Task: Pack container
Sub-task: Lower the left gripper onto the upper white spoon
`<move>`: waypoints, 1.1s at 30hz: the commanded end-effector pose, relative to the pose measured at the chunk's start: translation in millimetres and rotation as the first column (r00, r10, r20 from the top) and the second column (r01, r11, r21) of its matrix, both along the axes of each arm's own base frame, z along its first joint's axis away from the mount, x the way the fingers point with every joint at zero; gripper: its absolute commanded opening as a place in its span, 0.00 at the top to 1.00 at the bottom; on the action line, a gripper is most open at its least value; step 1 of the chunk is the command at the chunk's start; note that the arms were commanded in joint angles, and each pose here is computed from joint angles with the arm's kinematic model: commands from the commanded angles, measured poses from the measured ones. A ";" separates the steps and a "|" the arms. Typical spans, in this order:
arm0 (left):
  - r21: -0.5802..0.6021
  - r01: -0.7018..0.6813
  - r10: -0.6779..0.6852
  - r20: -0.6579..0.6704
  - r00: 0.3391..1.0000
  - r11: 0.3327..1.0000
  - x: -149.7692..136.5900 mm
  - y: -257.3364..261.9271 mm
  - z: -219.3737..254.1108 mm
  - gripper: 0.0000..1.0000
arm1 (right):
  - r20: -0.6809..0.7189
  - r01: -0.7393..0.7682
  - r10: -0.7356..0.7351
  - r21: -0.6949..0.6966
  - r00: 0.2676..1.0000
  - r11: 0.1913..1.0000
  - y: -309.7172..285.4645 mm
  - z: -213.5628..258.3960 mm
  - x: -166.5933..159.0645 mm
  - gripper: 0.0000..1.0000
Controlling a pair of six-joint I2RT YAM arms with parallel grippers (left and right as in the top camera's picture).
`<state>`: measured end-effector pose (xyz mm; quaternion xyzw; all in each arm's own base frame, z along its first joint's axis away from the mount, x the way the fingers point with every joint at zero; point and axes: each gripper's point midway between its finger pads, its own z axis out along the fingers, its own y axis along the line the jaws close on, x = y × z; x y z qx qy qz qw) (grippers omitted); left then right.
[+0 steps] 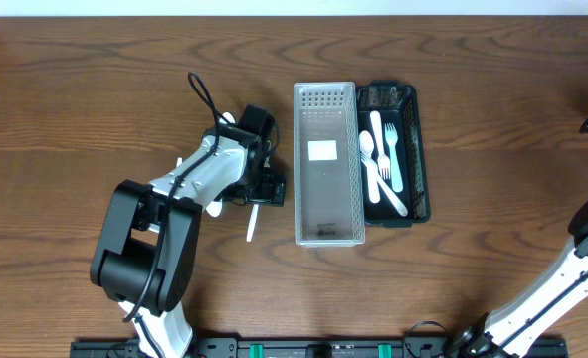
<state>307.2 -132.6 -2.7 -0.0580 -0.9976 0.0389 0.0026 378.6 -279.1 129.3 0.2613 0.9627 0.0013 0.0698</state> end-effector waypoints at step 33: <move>0.081 0.004 -0.002 -0.023 1.000 0.997 -3.3 12.1 -10.5 0.04 | -0.004 -0.005 0.005 0.006 1.000 1.000 -2.9 -3.2 -2.3 0.01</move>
